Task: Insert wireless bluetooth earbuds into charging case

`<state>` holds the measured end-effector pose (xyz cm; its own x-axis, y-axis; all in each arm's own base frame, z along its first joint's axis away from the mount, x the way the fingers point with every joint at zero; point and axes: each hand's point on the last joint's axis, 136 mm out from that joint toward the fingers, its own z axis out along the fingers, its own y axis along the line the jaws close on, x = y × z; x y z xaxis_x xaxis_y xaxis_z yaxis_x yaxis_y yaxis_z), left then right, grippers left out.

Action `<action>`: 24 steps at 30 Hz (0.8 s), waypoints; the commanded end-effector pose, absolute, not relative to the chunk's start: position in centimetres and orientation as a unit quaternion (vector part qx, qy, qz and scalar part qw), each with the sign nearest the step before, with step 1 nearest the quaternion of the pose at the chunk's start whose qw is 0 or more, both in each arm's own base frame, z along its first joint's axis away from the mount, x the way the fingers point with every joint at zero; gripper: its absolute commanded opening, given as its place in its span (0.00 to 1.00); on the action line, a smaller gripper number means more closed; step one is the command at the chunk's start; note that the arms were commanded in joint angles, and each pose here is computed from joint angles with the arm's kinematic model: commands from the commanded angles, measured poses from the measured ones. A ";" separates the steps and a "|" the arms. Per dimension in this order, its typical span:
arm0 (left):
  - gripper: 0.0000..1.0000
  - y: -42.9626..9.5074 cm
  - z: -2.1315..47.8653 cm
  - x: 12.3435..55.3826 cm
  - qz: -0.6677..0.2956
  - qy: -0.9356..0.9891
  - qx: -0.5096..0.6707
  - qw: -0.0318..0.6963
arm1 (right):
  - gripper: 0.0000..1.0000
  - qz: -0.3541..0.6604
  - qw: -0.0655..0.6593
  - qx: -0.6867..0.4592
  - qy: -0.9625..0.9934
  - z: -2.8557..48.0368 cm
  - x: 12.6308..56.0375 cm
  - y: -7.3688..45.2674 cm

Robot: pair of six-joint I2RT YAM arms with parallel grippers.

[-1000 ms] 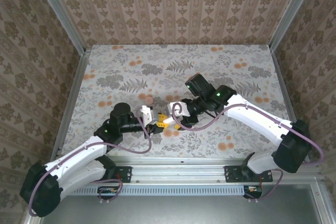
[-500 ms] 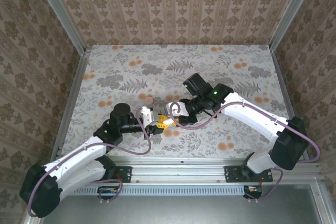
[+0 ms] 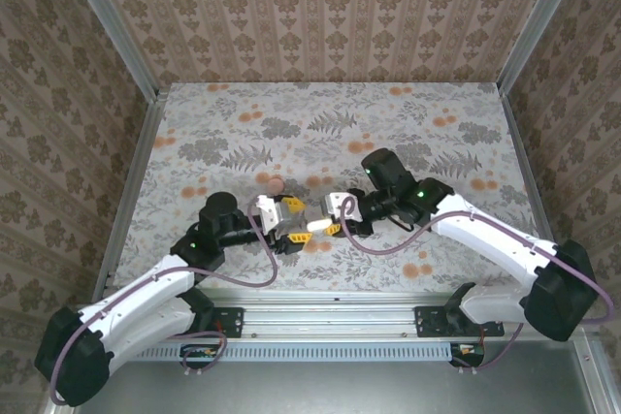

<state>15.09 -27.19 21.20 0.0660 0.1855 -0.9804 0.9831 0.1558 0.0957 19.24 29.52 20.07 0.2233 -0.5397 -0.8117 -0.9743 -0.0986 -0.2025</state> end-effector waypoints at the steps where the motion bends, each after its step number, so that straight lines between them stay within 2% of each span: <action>1: 0.68 -27.0 21.6 15.4 -0.385 0.560 0.509 0.529 | 0.14 0.332 0.430 -0.646 0.536 22.5 19.1 30.1; 24: 0.66 -27.2 21.6 15.0 -0.402 0.555 0.509 0.520 | 0.13 0.393 0.447 -0.605 0.529 23.4 18.9 30.7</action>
<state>15.34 -27.16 21.30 0.0623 0.1681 -0.9838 0.9804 0.1744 0.0919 19.25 30.46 22.84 0.1329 -0.3277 -0.9354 -0.9907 -0.0150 -0.1355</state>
